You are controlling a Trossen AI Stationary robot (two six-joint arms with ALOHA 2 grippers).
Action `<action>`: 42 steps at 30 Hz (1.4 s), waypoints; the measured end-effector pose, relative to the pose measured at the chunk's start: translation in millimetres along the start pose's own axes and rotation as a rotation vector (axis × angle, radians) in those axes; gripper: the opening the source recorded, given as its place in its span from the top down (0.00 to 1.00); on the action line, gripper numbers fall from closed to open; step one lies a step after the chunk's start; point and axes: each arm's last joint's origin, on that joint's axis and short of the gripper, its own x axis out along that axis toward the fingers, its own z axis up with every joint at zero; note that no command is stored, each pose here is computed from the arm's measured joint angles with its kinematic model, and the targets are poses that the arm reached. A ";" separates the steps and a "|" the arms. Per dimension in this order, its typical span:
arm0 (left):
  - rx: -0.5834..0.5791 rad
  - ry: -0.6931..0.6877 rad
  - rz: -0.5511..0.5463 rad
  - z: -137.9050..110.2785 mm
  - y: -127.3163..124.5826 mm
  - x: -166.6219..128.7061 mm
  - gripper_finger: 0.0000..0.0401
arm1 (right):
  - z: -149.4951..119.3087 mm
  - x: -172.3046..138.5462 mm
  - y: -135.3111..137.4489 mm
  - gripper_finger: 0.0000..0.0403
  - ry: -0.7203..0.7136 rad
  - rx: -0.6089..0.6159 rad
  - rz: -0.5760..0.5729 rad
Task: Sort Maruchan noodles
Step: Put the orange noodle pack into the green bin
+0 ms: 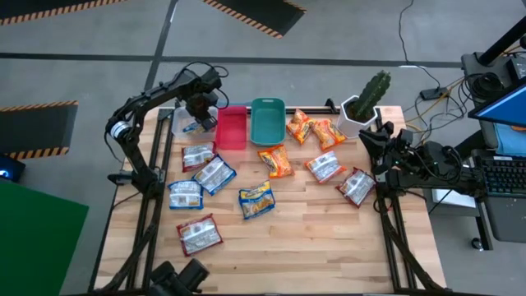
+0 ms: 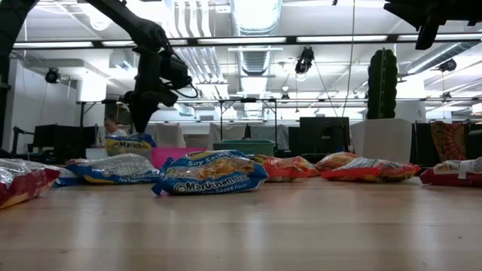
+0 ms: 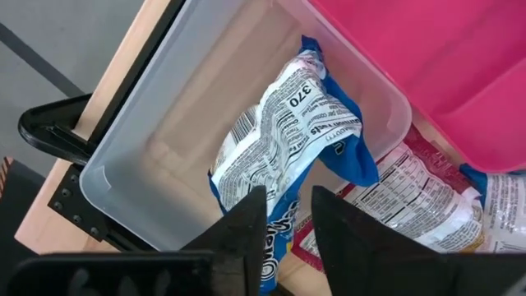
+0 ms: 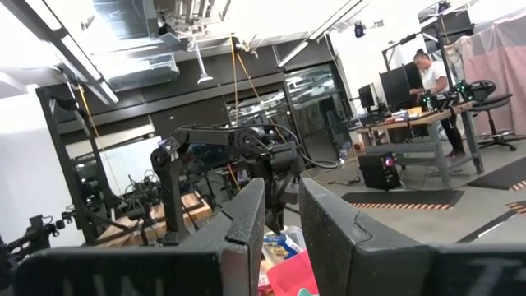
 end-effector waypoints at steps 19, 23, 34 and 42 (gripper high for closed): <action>0.189 -0.713 -0.201 -33.3 -63.1 -109.2 0.76 | -0.5 0.0 -0.1 0.83 0.005 0.031 -0.001; 0.328 -0.911 -0.237 -56.1 -95.7 -119.4 0.78 | -2.6 0.6 -0.2 0.83 0.025 0.040 -0.005; 0.669 -1.246 -0.307 -116.9 -157.1 -66.8 0.78 | -45.0 6.3 -5.1 0.83 0.384 0.283 -0.136; 0.648 -1.445 -0.192 -123.2 -154.8 -40.0 0.78 | -73.1 38.6 3.0 0.83 0.536 0.445 -0.226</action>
